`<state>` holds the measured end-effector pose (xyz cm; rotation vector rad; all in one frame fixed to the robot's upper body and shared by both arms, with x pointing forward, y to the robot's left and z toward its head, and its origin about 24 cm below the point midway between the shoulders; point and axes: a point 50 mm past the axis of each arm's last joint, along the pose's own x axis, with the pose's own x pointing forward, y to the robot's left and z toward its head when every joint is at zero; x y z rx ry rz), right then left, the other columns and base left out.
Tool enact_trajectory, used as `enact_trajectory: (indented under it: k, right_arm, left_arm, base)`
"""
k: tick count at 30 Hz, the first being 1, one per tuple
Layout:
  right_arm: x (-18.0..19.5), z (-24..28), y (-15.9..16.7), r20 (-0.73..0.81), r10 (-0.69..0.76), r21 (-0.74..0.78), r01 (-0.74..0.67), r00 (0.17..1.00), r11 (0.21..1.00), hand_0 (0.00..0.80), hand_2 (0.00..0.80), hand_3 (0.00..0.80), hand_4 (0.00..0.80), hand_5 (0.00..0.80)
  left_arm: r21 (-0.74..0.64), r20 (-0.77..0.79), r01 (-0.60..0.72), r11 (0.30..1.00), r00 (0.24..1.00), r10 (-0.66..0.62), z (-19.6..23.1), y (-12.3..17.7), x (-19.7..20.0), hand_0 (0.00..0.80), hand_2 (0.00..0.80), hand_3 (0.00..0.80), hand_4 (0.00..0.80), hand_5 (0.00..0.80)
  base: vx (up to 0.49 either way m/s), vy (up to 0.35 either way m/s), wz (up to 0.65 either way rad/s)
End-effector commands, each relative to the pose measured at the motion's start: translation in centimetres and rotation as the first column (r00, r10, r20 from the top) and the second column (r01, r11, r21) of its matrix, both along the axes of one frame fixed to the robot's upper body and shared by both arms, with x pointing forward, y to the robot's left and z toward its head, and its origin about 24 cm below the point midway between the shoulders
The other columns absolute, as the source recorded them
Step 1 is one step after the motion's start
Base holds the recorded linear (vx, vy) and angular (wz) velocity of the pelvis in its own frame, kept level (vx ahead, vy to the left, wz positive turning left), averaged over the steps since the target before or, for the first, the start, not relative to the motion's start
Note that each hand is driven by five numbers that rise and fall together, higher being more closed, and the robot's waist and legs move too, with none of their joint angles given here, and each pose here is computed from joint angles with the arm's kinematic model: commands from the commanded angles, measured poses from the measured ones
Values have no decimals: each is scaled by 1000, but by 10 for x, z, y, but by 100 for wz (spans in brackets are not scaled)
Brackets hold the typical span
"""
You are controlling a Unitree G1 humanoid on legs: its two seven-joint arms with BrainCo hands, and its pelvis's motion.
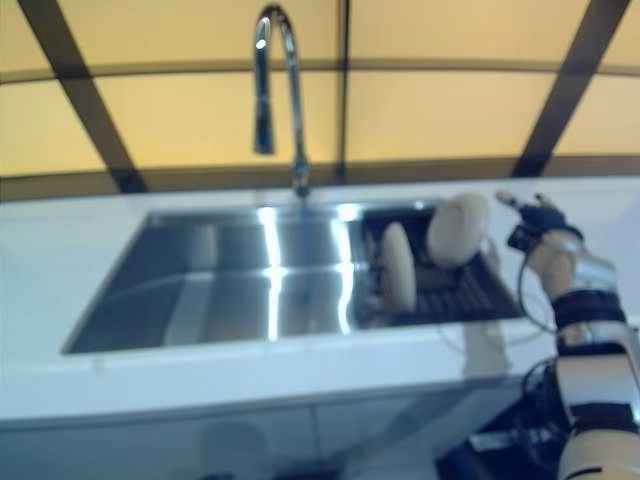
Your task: Take plates into dishwasher
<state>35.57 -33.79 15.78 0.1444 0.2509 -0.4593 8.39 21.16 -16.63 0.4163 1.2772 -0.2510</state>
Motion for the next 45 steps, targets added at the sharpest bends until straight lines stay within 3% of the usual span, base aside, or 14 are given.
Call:
enact_trajectory:
  k: [1,45]
  right_arm:
    - [8,39,-4,95,5,-66,1,995,998,0,0,0,0,0]
    - [13,11,14,7,83,-62,-83,996,995,0,0,0,0,0]
  left_arm:
    - [35,18,50,998,999,-51,4,12,12,0,0,0,0,0]
    - [14,42,74,997,996,-75,4,5,13,0,0,0,0,0]
  base:
    - [12,-32,2]
    - [1,-2,0]
